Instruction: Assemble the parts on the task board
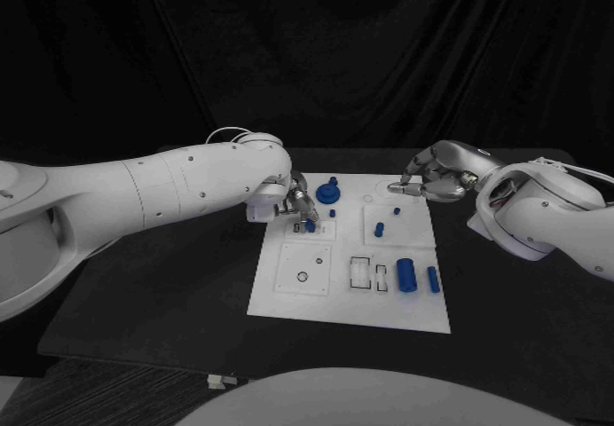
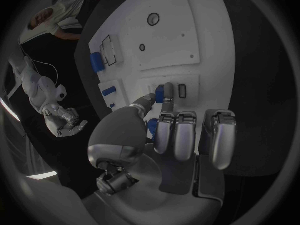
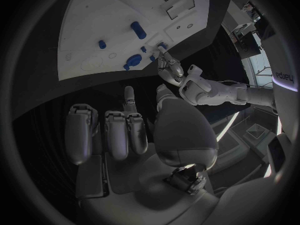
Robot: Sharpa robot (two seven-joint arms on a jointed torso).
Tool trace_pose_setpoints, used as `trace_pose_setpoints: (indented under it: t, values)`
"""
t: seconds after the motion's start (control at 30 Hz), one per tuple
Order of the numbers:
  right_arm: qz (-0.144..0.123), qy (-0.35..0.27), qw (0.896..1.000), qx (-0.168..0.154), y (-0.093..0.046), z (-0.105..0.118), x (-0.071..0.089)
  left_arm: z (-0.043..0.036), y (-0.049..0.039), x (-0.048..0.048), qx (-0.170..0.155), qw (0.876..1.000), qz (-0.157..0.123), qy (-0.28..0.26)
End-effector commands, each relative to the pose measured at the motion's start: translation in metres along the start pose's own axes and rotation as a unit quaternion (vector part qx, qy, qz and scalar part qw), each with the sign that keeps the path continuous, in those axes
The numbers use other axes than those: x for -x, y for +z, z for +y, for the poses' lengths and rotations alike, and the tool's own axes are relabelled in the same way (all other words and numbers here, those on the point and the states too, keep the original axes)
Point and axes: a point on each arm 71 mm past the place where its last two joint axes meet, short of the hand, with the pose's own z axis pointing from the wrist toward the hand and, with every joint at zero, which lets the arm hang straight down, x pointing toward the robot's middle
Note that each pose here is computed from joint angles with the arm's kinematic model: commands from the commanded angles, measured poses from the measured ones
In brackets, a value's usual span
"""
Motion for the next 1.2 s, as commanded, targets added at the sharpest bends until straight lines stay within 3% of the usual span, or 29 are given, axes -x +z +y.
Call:
trace_pose_setpoints:
  t: [0.03,0.97,1.1,1.2]
  values:
    - [0.004,-0.001,1.0,-0.009,-0.0006,-0.0015,-0.0013,-0.0023,0.0009,-0.0021,-0.009,1.0,0.007,0.0]
    - [0.008,0.0,1.0,-0.011,-0.0012,-0.0027,-0.005,0.0009,0.0029,-0.0039,-0.003,1.0,0.015,0.002]
    - [0.008,0.0,1.0,-0.011,-0.0015,-0.0034,-0.0048,0.0018,0.0025,-0.0034,-0.006,1.0,0.008,-0.003]
    - [0.006,0.0,1.0,-0.012,-0.0021,-0.0046,-0.0043,0.0031,0.0007,-0.002,-0.017,1.0,-0.012,-0.015]
